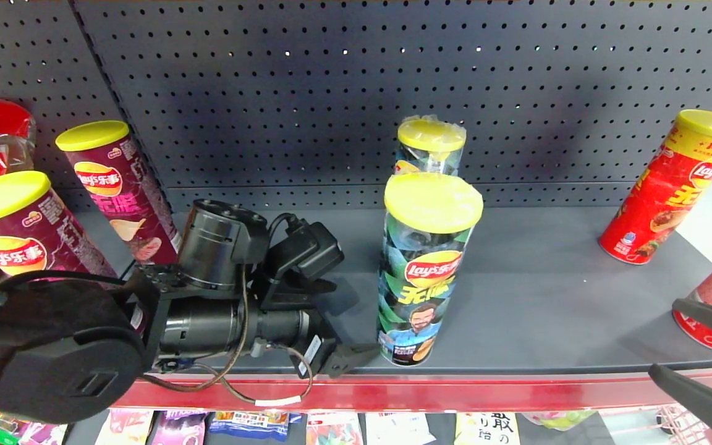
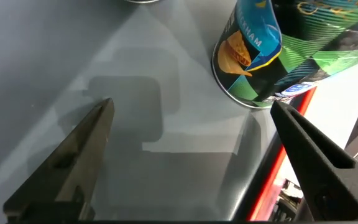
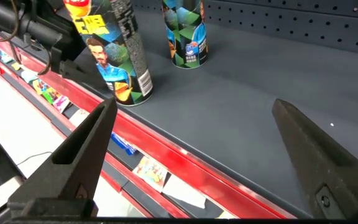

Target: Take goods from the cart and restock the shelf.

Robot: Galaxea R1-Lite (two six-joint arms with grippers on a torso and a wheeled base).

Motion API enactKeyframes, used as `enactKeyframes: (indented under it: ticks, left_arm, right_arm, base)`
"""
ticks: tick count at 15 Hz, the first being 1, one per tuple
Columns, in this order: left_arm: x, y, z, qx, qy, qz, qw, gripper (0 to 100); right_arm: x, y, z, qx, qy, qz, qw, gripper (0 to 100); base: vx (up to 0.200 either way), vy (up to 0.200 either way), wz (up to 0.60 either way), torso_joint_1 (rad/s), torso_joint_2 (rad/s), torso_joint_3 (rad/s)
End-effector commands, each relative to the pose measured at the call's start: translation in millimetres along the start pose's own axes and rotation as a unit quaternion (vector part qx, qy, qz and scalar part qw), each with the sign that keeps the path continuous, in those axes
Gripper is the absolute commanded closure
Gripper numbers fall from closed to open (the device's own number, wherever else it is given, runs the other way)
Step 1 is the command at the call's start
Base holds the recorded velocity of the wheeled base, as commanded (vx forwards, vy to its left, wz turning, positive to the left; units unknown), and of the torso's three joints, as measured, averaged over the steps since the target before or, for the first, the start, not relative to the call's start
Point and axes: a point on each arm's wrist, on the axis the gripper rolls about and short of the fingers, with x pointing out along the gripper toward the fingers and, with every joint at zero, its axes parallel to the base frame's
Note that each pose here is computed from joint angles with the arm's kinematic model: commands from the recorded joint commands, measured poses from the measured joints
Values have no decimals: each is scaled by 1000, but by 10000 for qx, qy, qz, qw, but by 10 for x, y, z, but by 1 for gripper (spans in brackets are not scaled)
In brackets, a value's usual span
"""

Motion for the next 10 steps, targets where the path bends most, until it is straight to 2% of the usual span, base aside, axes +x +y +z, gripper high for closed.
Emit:
enactKeyframes:
  ticks: [1, 4, 10]
  left_arm:
    - [27, 8, 12, 5, -7, -1, 10000, 0]
    - [56, 16, 4, -4, 23, 1, 10000, 0]
    - [98, 34, 30, 27, -103, 43, 9999, 0]
  right_arm:
    - [6, -2, -5, 9, 24, 3, 10000, 0]
    - [6, -2, -10, 12, 31, 2, 10000, 0]
    - [3, -1, -18, 14, 39, 2, 10000, 0]
  base:
    - [0, 0, 0, 0, 0, 0]
    - [0, 0, 0, 0, 0, 0]
    - [0, 0, 0, 0, 0, 0]
